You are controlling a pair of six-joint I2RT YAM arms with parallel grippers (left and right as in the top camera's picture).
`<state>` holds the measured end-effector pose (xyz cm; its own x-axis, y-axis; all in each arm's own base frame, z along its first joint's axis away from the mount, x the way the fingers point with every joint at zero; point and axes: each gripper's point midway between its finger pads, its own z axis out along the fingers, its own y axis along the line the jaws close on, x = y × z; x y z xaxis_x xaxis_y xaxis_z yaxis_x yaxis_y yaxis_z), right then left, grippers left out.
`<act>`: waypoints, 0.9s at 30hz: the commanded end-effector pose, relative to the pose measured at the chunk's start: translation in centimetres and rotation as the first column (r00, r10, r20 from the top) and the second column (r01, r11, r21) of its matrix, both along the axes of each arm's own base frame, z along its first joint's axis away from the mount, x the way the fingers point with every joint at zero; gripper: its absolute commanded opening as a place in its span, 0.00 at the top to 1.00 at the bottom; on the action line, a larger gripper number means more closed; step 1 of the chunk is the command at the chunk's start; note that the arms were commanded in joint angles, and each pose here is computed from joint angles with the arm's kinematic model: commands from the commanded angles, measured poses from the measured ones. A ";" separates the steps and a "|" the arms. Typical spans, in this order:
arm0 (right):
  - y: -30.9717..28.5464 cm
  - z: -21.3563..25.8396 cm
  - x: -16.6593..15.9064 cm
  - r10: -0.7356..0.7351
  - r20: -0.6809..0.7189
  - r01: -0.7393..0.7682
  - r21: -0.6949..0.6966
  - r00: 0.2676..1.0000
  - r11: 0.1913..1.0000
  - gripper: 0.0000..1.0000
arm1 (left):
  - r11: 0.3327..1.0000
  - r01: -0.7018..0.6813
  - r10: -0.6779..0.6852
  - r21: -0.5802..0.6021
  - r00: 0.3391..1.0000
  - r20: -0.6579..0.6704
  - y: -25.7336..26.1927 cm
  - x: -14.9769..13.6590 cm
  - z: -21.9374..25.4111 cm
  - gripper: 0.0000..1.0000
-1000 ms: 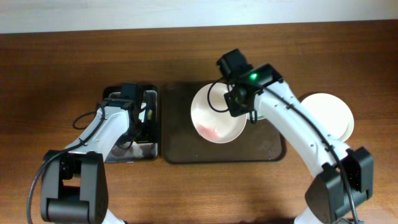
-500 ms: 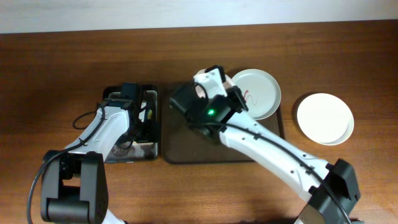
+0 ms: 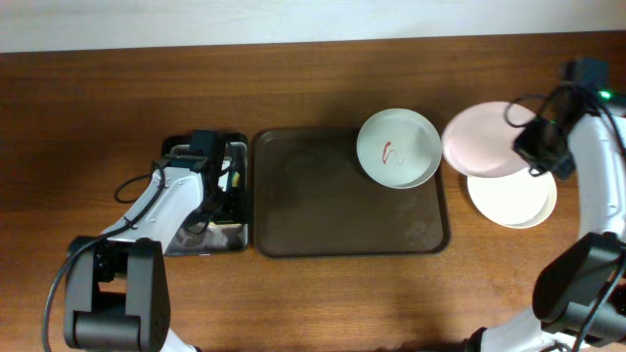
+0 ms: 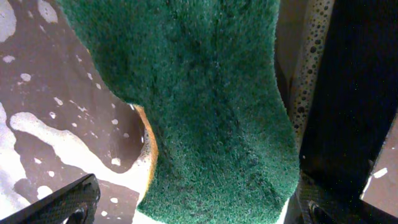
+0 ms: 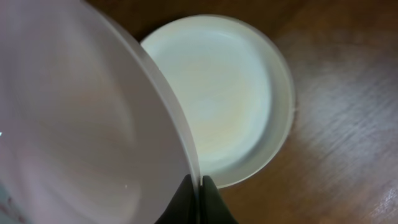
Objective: Clean dirty plates on tray and stack at the side
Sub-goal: 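Lift the pink plate with the right gripper and stack it on the white plate, then grasp the blue-grey plate with the right gripper and pull it center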
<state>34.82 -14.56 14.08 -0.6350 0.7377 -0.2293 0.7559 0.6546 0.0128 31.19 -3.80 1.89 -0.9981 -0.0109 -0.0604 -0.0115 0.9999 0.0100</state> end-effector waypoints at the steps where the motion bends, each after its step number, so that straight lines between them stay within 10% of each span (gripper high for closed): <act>1: -3.3 -1.8 -3.2 -0.131 -0.025 0.132 0.034 0.991 0.991 0.96 | 1.000 -0.006 0.006 -0.003 0.999 0.042 0.1 0.7 1.1 0.01; 5: -4.6 -5.4 -5.3 -0.184 -0.057 0.187 0.045 0.981 0.981 0.96 | 1.000 -0.006 0.006 -0.003 0.999 0.042 0.1 0.7 1.1 0.00; 6: -4.4 -5.7 -5.4 -0.184 -0.063 0.188 0.048 0.981 0.981 0.73 | 1.000 -0.006 0.006 -0.003 0.999 0.042 0.1 0.7 1.1 0.00; 7: -4.1 -5.7 -5.1 -0.179 -0.047 0.182 0.074 0.983 0.981 0.23 | 1.000 -0.006 0.006 -0.003 0.999 0.042 0.1 0.7 1.1 0.00; 8: -3.1 -5.7 -4.4 -0.167 -0.020 0.168 0.135 0.986 0.976 0.15 | 1.000 -0.006 0.006 -0.003 0.999 0.042 0.1 0.7 1.1 0.00; 11: 1.1 -4.3 0.6 0.099 0.226 -0.165 0.295 0.969 0.941 0.20 | 1.000 -0.006 0.006 -0.003 0.999 0.041 0.1 0.7 1.1 0.00; 16: 10.1 -3.0 6.4 0.584 0.366 -0.650 0.077 0.724 0.756 0.28 | 1.000 -0.006 0.006 -0.003 0.999 0.041 0.1 0.7 1.1 0.01; 20: 16.7 -6.1 6.2 0.677 0.261 -0.718 0.112 0.689 0.687 0.39 | 1.000 -0.006 0.006 -0.003 0.999 0.041 0.1 0.7 1.1 0.00; 27: 18.1 -11.7 2.2 0.505 -0.020 -0.484 0.255 0.863 0.837 0.46 | 1.000 -0.006 0.006 -0.003 0.999 0.042 0.1 0.7 1.1 0.00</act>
<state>37.48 3.90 2.76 -0.9540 0.2973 -0.0397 0.2836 0.9371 0.2035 31.21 -3.80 1.94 -0.9980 -0.0109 -0.0623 -0.0115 0.9999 0.0097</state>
